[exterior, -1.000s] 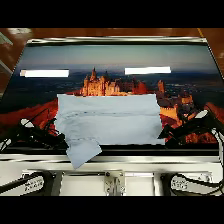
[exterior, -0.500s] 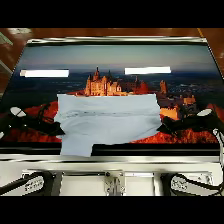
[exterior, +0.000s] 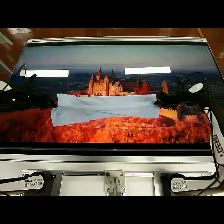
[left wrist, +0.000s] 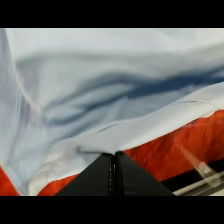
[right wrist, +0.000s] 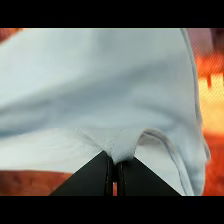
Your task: Fold the shirts.
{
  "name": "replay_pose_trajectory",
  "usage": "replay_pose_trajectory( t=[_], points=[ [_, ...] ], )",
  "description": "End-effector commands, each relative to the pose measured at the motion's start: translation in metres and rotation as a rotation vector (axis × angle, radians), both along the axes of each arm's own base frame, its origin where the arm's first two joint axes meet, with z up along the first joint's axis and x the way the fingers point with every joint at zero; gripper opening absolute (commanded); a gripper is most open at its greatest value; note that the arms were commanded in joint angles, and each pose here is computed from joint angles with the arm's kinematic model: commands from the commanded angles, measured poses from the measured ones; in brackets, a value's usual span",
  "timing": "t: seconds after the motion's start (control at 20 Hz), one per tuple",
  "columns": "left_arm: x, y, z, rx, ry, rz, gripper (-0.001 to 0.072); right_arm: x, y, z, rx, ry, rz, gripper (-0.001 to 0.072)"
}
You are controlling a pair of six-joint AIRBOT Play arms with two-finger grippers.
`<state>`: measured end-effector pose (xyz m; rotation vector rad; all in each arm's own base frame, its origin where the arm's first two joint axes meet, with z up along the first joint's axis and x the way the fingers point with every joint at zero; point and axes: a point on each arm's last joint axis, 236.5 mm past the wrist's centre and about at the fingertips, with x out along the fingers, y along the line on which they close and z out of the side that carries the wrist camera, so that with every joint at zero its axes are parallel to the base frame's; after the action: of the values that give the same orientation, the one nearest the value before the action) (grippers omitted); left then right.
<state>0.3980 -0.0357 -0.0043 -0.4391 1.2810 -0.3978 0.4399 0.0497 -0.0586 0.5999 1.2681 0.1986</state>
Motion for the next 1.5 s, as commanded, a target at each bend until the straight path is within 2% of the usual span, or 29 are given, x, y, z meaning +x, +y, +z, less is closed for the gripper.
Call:
replay_pose_trajectory(
  t=[0.0, 0.25, 0.3, 0.35, 0.4, 0.45, 0.65, 0.8, 1.0, 1.1, 1.25, 1.3, 1.4, 1.45],
  points=[
    [0.045, 0.005, -0.004, -0.043, -0.005, 0.048, 0.0041, 0.043, -0.001, -0.002, -0.015, -0.040, -0.048, 0.0057],
    [0.062, 0.008, -0.051, -0.092, 0.148, 0.129, 0.0042, 0.053, 0.011, -0.031, -0.011, -0.003, -0.043, 0.0059],
    [0.055, 0.005, -0.061, -0.104, 0.192, 0.120, 0.0082, 0.052, 0.012, -0.039, -0.008, 0.014, -0.042, 0.0068],
    [0.048, 0.002, -0.069, -0.117, 0.235, 0.103, 0.0221, 0.049, 0.012, -0.044, -0.005, 0.030, -0.041, 0.0164],
    [0.040, 0.000, -0.074, -0.128, 0.270, 0.089, 0.0422, 0.049, 0.012, -0.046, -0.007, 0.031, -0.035, 0.0477],
    [0.033, 0.000, -0.076, -0.131, 0.299, 0.072, 0.0558, 0.050, 0.008, -0.043, -0.016, 0.011, -0.014, 0.0645],
    [0.013, 0.007, -0.061, -0.145, 0.349, 0.035, 0.0568, 0.044, -0.035, -0.014, -0.063, -0.024, -0.021, 0.0645],
    [0.015, 0.006, -0.043, -0.134, 0.305, 0.026, 0.0567, 0.027, -0.054, -0.018, -0.013, 0.061, -0.072, 0.0645],
    [0.016, -0.004, -0.009, -0.110, 0.220, -0.004, 0.0565, 0.026, -0.026, -0.044, 0.096, 0.130, -0.078, 0.0645],
    [0.017, -0.009, 0.007, -0.098, 0.178, -0.015, 0.0501, 0.026, -0.006, -0.061, 0.149, 0.169, -0.080, 0.0645],
    [0.024, -0.017, 0.028, -0.080, 0.099, -0.019, 0.0502, 0.036, 0.015, -0.071, 0.212, 0.163, -0.105, 0.0640],
    [0.026, -0.022, 0.035, -0.082, 0.075, -0.020, 0.0502, 0.042, 0.015, -0.070, 0.210, 0.139, -0.115, 0.0478],
    [0.031, -0.035, 0.046, -0.104, 0.037, -0.027, 0.0502, 0.052, 0.018, -0.059, 0.220, 0.083, -0.105, 0.0055],
    [0.034, -0.044, 0.050, -0.123, 0.022, -0.032, 0.0497, 0.055, 0.020, -0.049, 0.220, 0.045, -0.079, 0.0059]
  ],
)
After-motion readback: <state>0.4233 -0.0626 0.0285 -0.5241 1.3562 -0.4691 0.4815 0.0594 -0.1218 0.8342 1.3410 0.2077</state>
